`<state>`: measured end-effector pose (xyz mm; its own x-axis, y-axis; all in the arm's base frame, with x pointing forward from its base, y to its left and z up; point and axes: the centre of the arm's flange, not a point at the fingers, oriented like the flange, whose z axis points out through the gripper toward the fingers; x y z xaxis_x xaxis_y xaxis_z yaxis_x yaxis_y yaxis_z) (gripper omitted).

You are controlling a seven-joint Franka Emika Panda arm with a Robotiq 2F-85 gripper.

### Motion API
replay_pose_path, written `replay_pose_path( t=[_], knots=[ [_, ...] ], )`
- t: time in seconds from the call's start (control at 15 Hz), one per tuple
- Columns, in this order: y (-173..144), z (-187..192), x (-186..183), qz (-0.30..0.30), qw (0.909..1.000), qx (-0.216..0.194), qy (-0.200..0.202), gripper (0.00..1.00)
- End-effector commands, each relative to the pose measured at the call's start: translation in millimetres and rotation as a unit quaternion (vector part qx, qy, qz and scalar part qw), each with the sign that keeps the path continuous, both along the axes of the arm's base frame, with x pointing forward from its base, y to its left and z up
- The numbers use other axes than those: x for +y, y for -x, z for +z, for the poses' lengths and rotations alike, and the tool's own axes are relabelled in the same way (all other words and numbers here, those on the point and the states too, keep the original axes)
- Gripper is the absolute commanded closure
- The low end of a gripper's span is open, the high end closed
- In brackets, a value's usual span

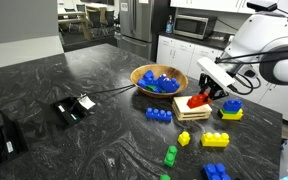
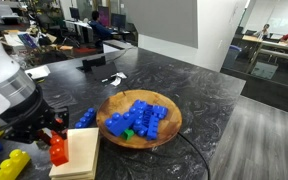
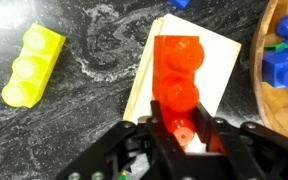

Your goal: Take the orange legos and put them on the wooden boards

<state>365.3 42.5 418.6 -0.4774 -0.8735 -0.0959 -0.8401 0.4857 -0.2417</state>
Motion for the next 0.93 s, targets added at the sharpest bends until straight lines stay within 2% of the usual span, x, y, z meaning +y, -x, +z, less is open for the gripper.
replay_pose_path(
  t=[0.0,0.2,0.47,0.53,0.6,0.8,0.87],
  knots=[
    [-21.3,-16.9,-2.4,-0.023,0.9997,0.006,0.001,0.9],
    [-28.6,-32.0,-4.7,-0.031,0.9993,0.021,-0.002,0.9],
    [-34.8,-29.9,-3.9,-0.043,0.999,0.01,0.003,0.9],
    [-35.3,-29.8,-3.1,-0.043,0.9991,0.006,0.001,0.53],
    [-35.2,-29.5,-2.4,-0.041,0.9992,0.0,-0.002,0.39],
    [-32.8,-24.7,0.7,-0.032,0.9993,-0.019,-0.01,0.19],
    [-31.6,-25.1,-1.6,-0.032,0.9995,-0.003,-0.005,0.38]
  ],
)
